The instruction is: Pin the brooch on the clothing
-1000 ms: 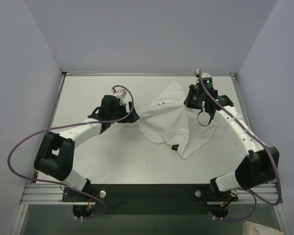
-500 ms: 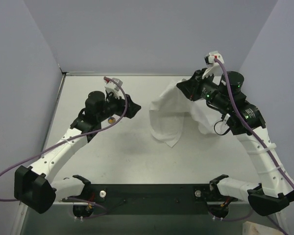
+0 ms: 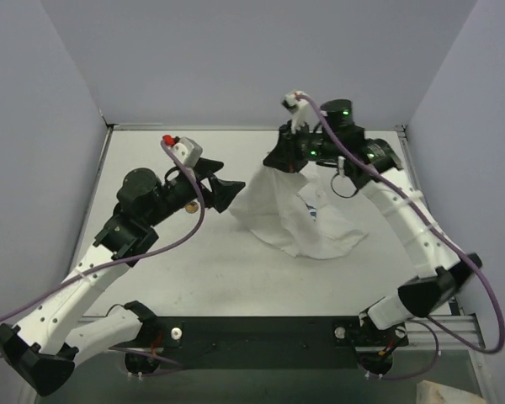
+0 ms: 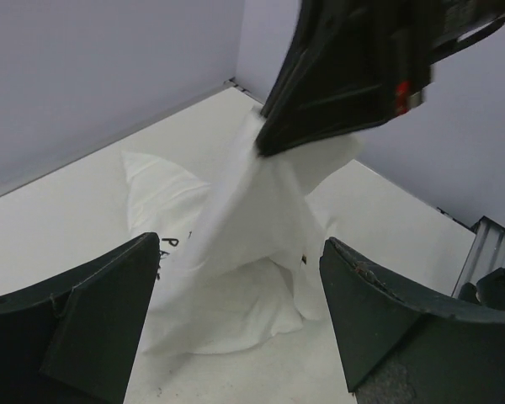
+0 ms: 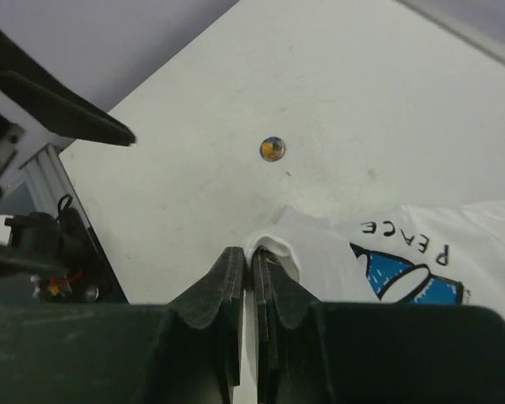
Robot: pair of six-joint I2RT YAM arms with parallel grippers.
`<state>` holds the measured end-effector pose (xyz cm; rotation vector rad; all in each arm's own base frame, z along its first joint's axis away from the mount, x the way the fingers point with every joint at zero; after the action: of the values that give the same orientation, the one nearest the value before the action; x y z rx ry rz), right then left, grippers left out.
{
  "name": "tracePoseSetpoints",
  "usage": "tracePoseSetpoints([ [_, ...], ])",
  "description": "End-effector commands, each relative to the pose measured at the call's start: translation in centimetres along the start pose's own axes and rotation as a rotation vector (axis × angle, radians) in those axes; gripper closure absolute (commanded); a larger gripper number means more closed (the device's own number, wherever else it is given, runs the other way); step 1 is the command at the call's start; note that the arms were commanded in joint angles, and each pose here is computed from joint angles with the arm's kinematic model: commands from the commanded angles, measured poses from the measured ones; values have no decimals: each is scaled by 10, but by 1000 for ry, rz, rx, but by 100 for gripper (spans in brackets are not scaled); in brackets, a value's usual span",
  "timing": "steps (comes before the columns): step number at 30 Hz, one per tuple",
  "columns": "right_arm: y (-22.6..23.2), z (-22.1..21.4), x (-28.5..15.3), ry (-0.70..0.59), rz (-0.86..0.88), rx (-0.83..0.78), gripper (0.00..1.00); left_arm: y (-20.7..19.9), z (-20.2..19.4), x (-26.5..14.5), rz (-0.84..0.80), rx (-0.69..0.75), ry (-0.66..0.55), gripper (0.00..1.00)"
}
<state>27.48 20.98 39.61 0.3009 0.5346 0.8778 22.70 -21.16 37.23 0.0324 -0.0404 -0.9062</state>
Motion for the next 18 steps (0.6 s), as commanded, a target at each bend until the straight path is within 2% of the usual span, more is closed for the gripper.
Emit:
tracePoseSetpoints([
  [1, -6, -68, 76, 400, 73, -57, 100, 12, 0, -26, 166, 5, -15, 12],
  [2, 9, -85, 83, 490, 96, -71, 100, 13, 2, -33, 190, 0, -30, 12],
  [4, 5, -115, 104, 600, 89, -45, 97, 15, -9, -37, 226, -15, -12, 12],
  [7, 8, -147, 109, 685, 147, 5, 60, 18, -28, -41, 263, -26, 52, 12],
  [8, 7, -147, 111, 657, 136, 26, 41, 19, -35, -40, 266, -34, 82, 12],
  [9, -1, -160, 107, 675, 107, 48, 34, 18, -41, -39, 266, -42, 98, 12],
  [11, -4, -151, 95, 577, 46, 33, 22, 18, -58, -37, 267, -66, 147, 12],
  [12, -17, -158, 88, 569, -14, 74, 20, 18, -64, -35, 263, -83, 163, 12],
  [14, -29, -145, 71, 456, -94, 100, 19, 18, -85, -30, 264, -112, 224, 12],
  [15, -44, -140, 62, 406, -164, 194, 19, 18, -92, -28, 271, -139, 247, 12],
  [18, -75, -148, 30, 292, -305, 345, 19, 14, -120, -23, 248, -220, 353, 12],
])
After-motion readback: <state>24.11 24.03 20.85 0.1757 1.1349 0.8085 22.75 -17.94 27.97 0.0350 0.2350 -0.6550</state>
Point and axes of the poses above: each gripper's point midway between its finger pads, its own x axis out along the fingers, its own y axis along the line the jaws close on, z = x × y, the point moved 6 cm from there along -x, back along the fingers, and after that the axes turned 14 degrees about x, right-handed, at the moved point
